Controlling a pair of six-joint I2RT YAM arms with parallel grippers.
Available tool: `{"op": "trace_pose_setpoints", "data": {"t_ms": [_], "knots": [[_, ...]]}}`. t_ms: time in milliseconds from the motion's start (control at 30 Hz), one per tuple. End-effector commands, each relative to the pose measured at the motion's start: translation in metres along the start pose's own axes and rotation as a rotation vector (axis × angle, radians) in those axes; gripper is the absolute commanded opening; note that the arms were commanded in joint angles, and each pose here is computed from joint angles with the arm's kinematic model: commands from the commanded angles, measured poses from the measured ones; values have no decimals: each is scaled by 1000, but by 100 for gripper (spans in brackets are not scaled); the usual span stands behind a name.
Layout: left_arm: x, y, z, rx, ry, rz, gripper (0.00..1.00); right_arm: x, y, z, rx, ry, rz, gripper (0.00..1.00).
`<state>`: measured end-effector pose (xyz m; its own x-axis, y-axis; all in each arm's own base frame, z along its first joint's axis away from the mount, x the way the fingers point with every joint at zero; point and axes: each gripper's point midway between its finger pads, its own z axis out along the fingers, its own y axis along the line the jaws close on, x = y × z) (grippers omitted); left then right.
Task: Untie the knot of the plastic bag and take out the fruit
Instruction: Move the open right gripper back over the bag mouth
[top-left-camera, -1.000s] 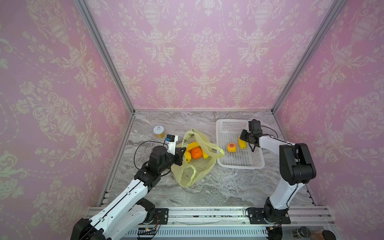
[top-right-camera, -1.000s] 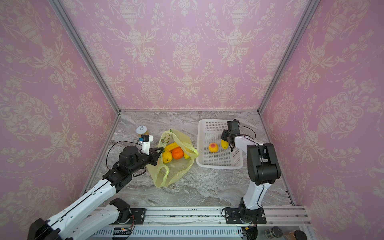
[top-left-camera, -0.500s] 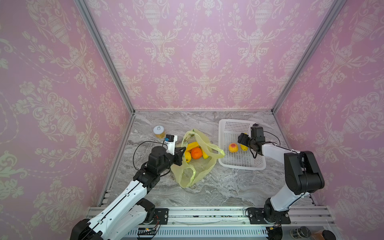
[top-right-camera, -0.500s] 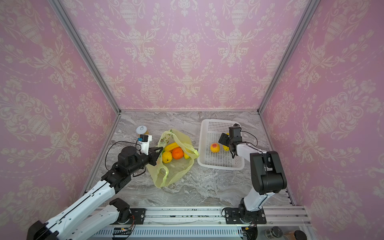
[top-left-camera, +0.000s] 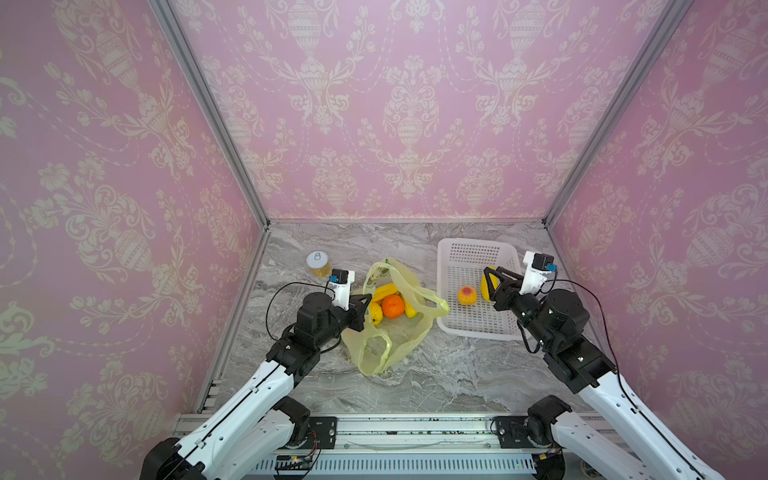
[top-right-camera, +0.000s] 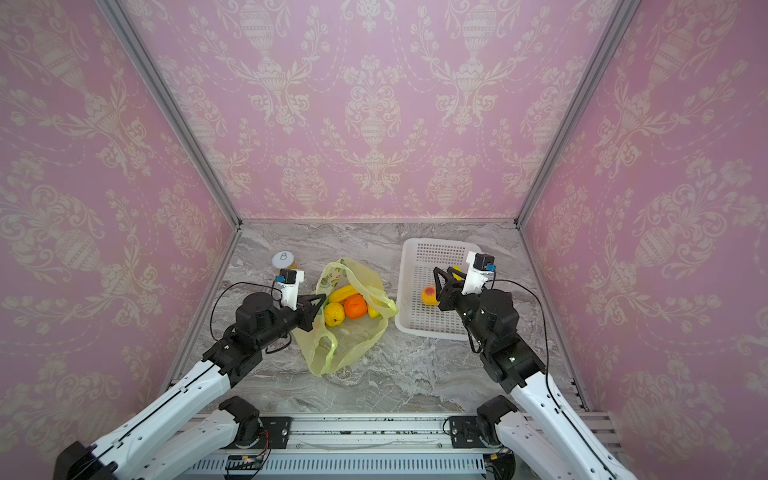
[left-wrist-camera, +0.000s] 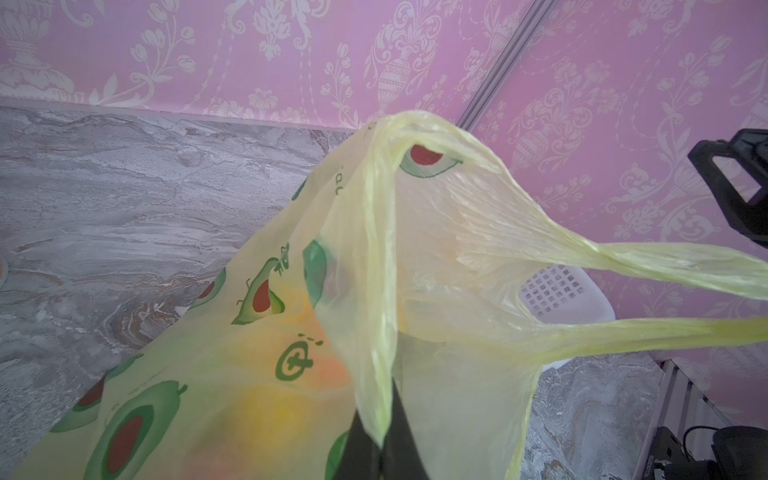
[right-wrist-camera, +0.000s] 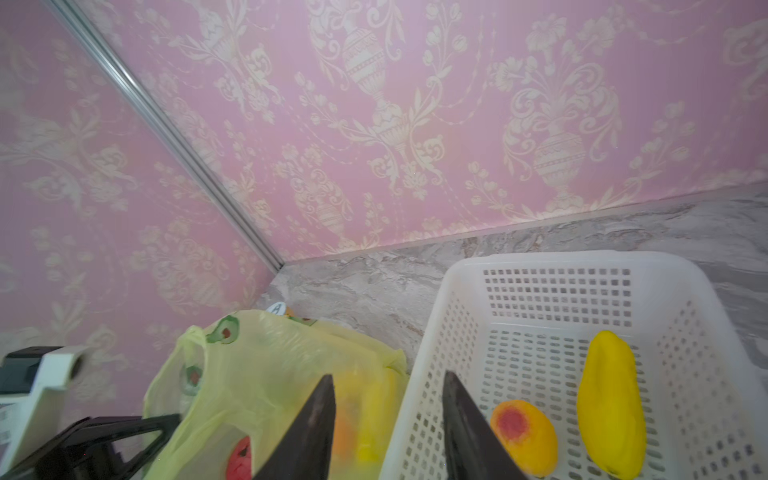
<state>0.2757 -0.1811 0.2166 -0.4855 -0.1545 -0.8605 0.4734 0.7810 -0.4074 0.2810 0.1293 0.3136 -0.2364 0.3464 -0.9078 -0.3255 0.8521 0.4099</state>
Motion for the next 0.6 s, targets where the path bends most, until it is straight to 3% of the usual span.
{"op": "trace_pose_setpoints", "data": {"t_ms": [0, 167, 300, 467, 567], "knots": [[1, -1, 3, 6, -5, 1, 1, 15, 38, -12, -140, 87, -56, 36], [1, -2, 2, 9, -5, 1, 1, 19, 102, -37, -373, 103, -148, 26], [1, -1, 2, 5, -5, 4, 1, 45, 160, -43, -550, 170, -255, 21], [-2, -2, 0, 6, -10, 6, 1, 92, 218, -44, -623, 234, -468, 20], [-3, -2, -2, 4, -21, 8, 2, 117, 226, -25, -575, 280, -501, 20]]}}
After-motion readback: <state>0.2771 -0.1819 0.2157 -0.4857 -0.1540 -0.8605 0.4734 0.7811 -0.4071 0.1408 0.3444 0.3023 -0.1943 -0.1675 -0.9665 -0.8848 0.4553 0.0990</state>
